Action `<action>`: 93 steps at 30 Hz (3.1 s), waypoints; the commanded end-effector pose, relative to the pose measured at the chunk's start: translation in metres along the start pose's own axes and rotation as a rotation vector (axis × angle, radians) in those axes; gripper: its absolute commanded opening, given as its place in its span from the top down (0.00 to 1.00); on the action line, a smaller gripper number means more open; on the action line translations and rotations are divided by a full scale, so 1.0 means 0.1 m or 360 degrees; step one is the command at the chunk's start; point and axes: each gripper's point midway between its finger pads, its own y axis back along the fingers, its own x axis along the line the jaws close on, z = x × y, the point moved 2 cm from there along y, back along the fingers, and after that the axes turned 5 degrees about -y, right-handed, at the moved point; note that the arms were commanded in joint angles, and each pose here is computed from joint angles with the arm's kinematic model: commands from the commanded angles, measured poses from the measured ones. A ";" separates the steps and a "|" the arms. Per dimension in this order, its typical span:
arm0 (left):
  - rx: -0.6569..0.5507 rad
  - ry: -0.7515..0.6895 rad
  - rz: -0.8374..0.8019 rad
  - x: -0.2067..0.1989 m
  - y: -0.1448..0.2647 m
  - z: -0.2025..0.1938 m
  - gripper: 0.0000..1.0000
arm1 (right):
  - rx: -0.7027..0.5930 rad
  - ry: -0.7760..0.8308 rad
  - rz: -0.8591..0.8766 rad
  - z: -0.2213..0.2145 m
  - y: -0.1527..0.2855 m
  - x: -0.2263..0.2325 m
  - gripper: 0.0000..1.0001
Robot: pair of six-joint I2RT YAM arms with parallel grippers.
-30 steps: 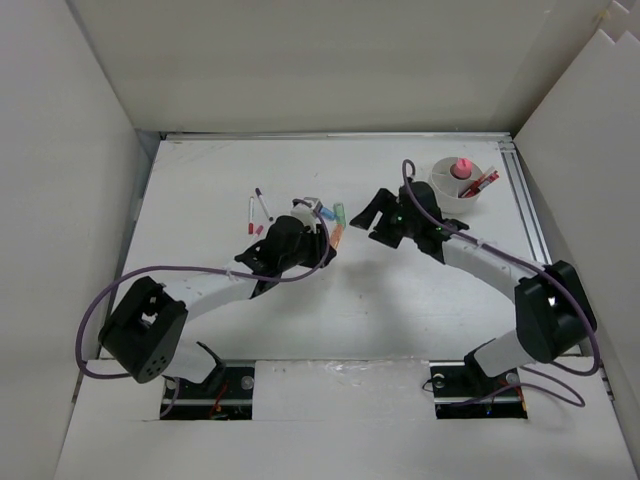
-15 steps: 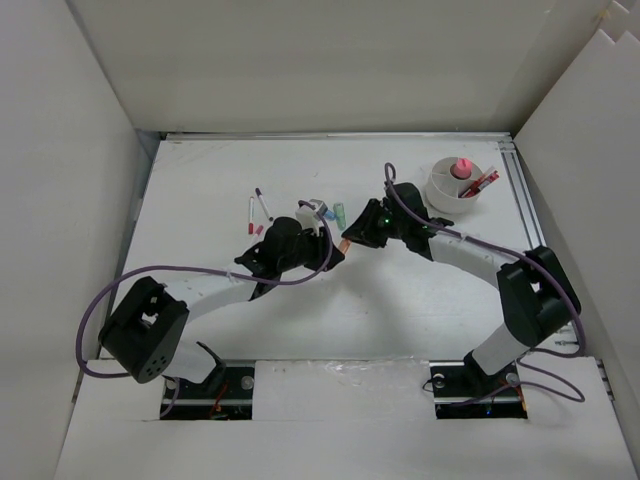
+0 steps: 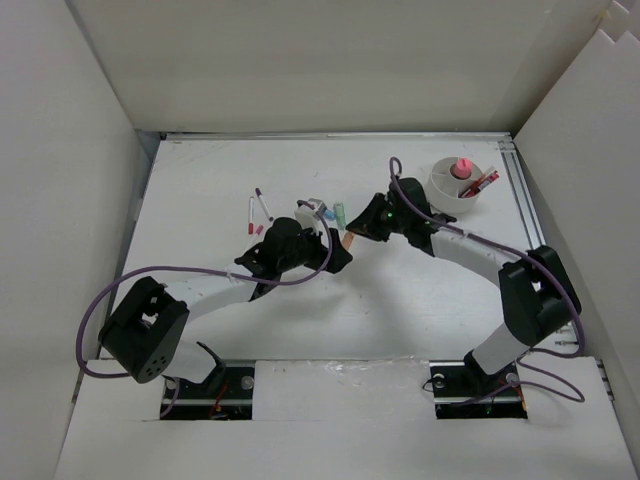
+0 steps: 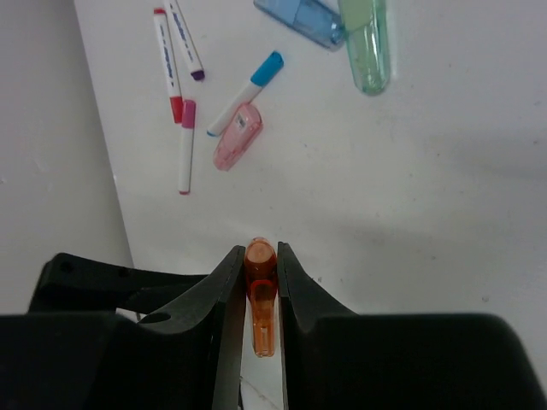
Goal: Sort the stationery into containers
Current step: Place the stationery in the storage box, then pick up the stationery from the center of the board.
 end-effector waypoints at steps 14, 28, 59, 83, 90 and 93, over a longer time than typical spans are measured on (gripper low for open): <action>-0.0185 -0.0065 0.0008 -0.06 0.10 0.31 0.21 | -0.1427 -0.0228 -0.0603 2.83 1.22 -0.18 0.99; -0.0162 -0.0059 0.0033 -0.05 0.12 0.30 0.21 | -0.1679 -0.0025 -0.1372 3.38 1.15 -0.55 0.99; -0.0156 -0.0060 0.0020 -0.06 0.12 0.29 0.19 | -0.1666 0.0196 -0.1732 3.36 0.62 -0.98 0.93; -0.0071 -0.0018 0.0589 0.53 0.01 0.21 0.24 | -0.1558 0.0051 -0.1208 3.04 0.78 -0.23 0.44; 0.0002 -0.0012 0.0776 0.74 -0.06 0.11 0.34 | -0.1307 -0.0056 -0.0701 2.29 0.76 0.18 1.00; 0.0027 -0.0013 0.0786 0.75 -0.12 0.11 0.35 | -0.1186 -0.0083 -0.0518 1.89 0.67 0.18 1.00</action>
